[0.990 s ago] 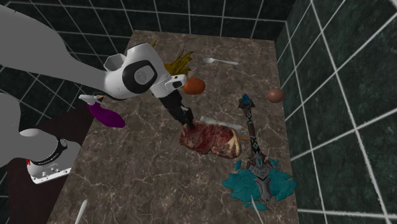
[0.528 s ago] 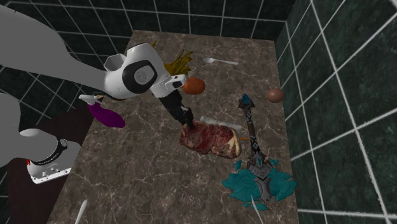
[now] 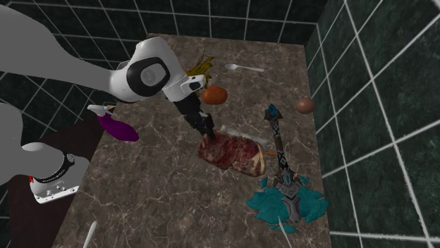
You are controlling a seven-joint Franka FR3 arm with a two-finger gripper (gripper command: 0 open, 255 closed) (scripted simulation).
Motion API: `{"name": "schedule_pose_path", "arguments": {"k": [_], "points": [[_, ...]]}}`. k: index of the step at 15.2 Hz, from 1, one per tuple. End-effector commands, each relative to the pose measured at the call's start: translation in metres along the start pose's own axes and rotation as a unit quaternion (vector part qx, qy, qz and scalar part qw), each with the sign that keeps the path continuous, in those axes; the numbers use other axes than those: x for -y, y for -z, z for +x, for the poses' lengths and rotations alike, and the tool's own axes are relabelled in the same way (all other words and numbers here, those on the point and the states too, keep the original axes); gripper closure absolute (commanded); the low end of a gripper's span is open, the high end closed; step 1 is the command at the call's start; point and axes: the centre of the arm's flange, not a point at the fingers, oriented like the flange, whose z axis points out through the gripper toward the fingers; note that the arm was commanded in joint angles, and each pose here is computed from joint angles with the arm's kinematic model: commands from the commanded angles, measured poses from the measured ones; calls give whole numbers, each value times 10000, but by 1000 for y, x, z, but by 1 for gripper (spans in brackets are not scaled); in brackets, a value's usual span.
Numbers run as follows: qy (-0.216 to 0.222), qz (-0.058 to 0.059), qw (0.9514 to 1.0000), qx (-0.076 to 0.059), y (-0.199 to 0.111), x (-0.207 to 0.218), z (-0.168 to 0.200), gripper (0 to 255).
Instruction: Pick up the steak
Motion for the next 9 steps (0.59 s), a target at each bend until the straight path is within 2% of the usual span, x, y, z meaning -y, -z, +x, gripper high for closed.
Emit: {"name": "schedule_pose_path", "arguments": {"k": [1,9], "points": [[-5,-5,10000,-4,9,-8,-2,255],[-5,-5,10000,-4,33,-29,-5,255]]}}
